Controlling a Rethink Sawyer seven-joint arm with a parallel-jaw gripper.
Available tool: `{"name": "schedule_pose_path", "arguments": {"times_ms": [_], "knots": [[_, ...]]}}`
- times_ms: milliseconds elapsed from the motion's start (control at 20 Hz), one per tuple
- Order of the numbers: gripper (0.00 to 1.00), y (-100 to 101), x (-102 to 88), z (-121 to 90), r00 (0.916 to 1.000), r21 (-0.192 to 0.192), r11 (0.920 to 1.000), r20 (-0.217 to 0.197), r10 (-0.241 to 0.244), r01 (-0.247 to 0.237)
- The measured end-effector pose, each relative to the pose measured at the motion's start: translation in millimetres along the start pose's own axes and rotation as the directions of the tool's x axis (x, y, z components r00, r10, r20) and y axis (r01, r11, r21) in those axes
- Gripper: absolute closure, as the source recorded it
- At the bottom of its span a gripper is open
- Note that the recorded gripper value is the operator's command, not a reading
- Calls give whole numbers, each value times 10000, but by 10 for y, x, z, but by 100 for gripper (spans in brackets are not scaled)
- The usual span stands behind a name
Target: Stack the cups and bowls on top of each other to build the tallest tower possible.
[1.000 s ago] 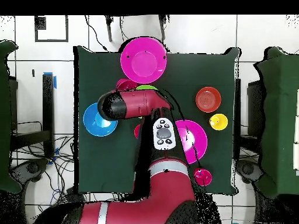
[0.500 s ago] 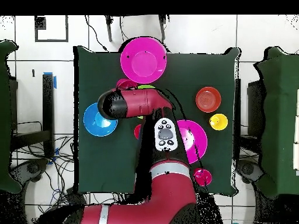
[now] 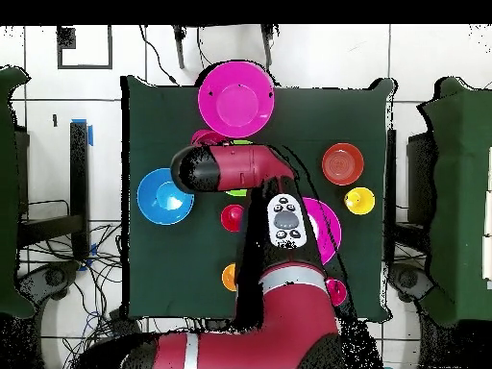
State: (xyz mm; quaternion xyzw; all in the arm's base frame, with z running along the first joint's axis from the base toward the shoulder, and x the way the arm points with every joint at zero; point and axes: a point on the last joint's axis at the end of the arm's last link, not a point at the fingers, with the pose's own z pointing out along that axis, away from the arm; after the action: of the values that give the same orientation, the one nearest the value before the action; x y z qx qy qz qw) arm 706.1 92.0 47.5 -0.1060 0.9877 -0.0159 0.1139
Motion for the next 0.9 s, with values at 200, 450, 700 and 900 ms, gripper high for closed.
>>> {"name": "schedule_pose_path", "arguments": {"times_ms": [200,450,700,900], "knots": [[0,-42,-1,47,9999,-27,10000,82,89,-89],[0,-12,7,191,9998,-99,9999,141,105,-104],[0,83,48,367,10000,-218,9997,75,59,-57],[0,238,52,502,9999,-296,9995,106,-79,82]]}}
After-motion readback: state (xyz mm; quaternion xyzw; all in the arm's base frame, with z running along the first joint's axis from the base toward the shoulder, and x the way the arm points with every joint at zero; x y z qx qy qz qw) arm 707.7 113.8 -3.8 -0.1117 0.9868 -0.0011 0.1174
